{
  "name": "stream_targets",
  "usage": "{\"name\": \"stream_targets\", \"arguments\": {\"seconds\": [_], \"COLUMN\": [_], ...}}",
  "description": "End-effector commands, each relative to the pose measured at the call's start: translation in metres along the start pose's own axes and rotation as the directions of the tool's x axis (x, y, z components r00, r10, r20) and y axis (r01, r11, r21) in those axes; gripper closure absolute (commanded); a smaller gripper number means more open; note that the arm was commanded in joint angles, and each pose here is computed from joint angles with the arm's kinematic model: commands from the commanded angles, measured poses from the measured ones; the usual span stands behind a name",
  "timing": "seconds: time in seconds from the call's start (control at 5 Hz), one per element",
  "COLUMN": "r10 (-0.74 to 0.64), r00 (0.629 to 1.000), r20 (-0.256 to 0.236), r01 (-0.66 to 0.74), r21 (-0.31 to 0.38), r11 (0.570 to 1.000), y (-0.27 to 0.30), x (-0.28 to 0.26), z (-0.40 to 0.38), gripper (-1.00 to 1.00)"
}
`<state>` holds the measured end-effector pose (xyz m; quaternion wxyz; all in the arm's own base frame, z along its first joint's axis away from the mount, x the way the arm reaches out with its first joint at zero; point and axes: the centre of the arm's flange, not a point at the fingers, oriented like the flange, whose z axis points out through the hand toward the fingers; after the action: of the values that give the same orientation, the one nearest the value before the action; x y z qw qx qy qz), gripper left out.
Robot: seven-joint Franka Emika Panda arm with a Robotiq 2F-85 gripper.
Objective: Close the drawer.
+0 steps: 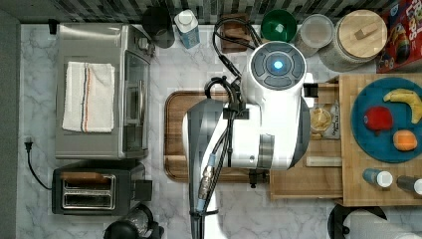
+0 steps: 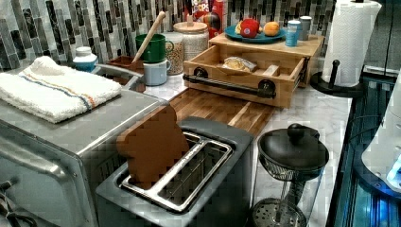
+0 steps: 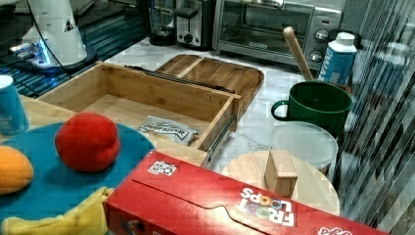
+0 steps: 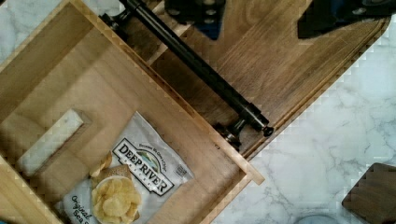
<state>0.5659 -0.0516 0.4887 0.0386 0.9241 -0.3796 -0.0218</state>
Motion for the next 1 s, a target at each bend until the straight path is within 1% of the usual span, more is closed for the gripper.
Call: {"name": "stream_targets", "arguments": {"seconds": [0.2, 0.4, 0.6, 0.8, 1.0], "r10": [-0.013, -0.055, -0.104, -0.153, -0.225], "r00": [1.0, 0.998, 0.99, 0.984, 0.972], "r20": [-0.001, 0.015, 0.091, 0.093, 0.074], "r01": [0.013, 0.055, 0.101, 0.149, 0.221], "r21": [0.0, -0.001, 0.03, 0.047, 0.054], "r11": [1.0, 0.999, 0.994, 0.988, 0.974], "y": [0.0, 0.005, -0.007, -0.029, -0.043], "x": [0.0, 0.001, -0.009, -0.036, -0.065], "z": [0.0, 0.008, 0.013, 0.022, 0.04], "gripper": [1.0, -1.0, -1.0, -1.0, -1.0]}}
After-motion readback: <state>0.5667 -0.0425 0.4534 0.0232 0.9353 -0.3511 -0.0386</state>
